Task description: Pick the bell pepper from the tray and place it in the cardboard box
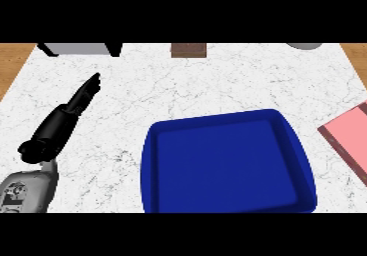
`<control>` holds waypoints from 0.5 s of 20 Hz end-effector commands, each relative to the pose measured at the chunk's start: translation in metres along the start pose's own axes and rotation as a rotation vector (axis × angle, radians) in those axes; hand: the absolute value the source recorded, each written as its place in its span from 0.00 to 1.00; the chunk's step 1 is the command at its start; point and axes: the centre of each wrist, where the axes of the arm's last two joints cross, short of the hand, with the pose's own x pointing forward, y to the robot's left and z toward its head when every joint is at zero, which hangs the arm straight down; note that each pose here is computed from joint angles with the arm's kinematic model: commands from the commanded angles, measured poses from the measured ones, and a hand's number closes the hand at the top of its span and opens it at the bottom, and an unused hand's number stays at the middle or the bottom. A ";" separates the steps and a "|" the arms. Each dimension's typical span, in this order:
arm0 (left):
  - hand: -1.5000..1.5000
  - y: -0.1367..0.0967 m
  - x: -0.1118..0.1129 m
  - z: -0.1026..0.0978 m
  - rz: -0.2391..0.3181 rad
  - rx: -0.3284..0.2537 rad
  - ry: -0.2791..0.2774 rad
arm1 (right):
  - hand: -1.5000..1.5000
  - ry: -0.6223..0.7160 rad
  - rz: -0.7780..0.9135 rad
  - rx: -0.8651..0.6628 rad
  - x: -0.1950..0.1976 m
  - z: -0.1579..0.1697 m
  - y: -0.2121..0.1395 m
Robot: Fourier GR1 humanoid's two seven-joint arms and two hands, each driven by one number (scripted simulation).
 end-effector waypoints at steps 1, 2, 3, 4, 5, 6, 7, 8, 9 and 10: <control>0.50 -0.014 0.009 0.010 0.001 0.014 -0.007 | 1.00 0.027 0.048 0.145 -0.037 -0.003 0.002; 0.50 -0.007 0.002 0.011 -0.003 -0.007 0.014 | 1.00 0.050 0.079 0.184 -0.053 -0.002 0.018; 0.50 -0.004 0.000 0.004 -0.001 0.006 -0.002 | 1.00 0.073 0.064 0.190 -0.062 -0.006 0.005; 0.50 -0.004 -0.003 0.004 0.007 -0.018 0.011 | 1.00 0.091 0.069 0.237 -0.061 -0.013 0.011; 0.50 0.008 0.001 -0.003 0.008 0.000 -0.006 | 0.00 0.057 0.046 0.262 -0.062 -0.013 0.008; 0.50 -0.015 0.001 0.001 0.012 -0.011 0.002 | 0.00 0.008 0.023 0.304 -0.071 -0.013 0.013; 0.50 -0.001 -0.012 0.017 0.009 -0.013 -0.004 | 0.00 -0.035 0.032 0.329 -0.072 -0.010 0.013; 0.50 -0.002 0.000 0.018 -0.004 0.018 -0.007 | 0.00 -0.076 0.012 0.331 -0.059 -0.012 0.010; 0.50 -0.007 -0.007 -0.006 0.007 0.015 0.000 | 0.00 -0.105 -0.010 0.294 -0.079 -0.015 0.009; 0.50 -0.006 -0.007 0.007 0.005 -0.005 0.001 | 0.00 -0.150 -0.053 0.295 -0.073 -0.012 0.018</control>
